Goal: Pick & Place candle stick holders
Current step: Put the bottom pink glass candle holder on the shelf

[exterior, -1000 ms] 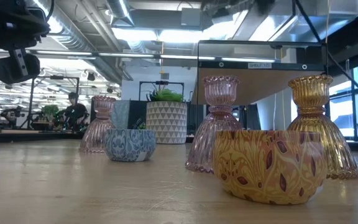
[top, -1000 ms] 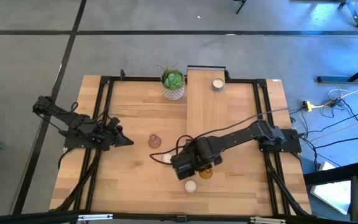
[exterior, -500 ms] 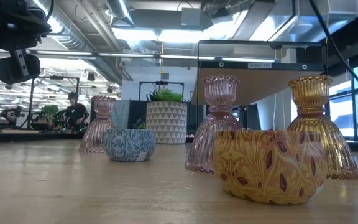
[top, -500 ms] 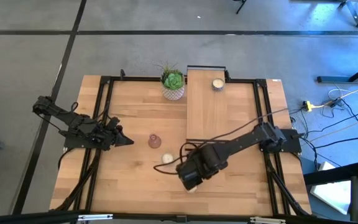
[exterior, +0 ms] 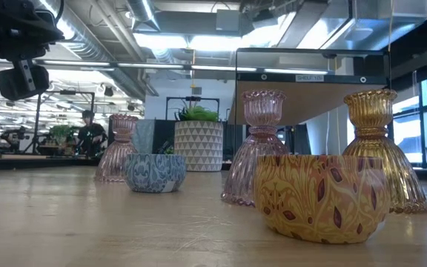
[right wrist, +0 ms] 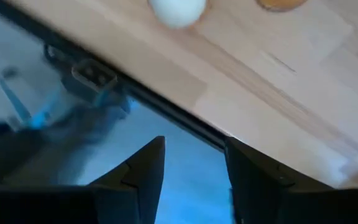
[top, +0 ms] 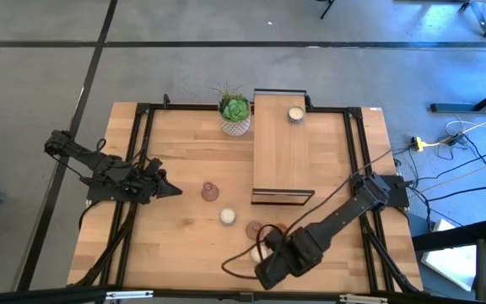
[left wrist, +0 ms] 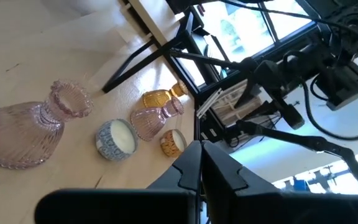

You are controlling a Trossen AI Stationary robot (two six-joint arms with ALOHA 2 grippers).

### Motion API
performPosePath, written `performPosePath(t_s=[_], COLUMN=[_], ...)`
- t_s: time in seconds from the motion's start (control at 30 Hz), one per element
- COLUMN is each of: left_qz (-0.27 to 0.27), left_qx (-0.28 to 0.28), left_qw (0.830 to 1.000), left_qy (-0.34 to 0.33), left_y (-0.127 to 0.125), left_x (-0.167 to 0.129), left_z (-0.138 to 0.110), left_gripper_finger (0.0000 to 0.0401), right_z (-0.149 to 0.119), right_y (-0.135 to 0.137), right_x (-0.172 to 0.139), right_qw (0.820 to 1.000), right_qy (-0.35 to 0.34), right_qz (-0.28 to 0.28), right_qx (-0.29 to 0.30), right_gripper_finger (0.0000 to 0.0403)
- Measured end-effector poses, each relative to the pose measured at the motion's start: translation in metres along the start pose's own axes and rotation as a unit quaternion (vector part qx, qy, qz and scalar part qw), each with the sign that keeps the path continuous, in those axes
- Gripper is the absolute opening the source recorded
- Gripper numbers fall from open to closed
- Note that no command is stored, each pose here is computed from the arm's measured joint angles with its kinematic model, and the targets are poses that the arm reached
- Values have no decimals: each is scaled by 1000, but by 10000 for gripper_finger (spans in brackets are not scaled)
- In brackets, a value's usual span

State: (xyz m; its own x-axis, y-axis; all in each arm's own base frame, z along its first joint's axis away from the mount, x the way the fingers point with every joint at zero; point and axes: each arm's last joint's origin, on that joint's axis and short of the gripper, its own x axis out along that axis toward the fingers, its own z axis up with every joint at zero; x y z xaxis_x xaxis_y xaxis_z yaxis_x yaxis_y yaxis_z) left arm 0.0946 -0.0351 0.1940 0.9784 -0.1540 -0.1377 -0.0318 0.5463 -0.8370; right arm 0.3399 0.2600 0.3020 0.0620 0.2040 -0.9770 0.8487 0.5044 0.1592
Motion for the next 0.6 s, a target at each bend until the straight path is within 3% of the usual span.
performPosePath(t_s=[0.33,0.6], left_qz=[4,0], left_qx=[6,4], left_qw=[1000,1000], left_qy=[-7,1], left_y=[0,0], left_x=[0,0], left_z=[0,0], left_gripper_finger=[6,6], right_z=[17,46], right_y=[9,25], right_x=[-1,19], right_qw=[997,997], right_qy=[-39,-33], right_qz=[43,56], right_qx=[44,-44], right_gripper_finger=[171,171])
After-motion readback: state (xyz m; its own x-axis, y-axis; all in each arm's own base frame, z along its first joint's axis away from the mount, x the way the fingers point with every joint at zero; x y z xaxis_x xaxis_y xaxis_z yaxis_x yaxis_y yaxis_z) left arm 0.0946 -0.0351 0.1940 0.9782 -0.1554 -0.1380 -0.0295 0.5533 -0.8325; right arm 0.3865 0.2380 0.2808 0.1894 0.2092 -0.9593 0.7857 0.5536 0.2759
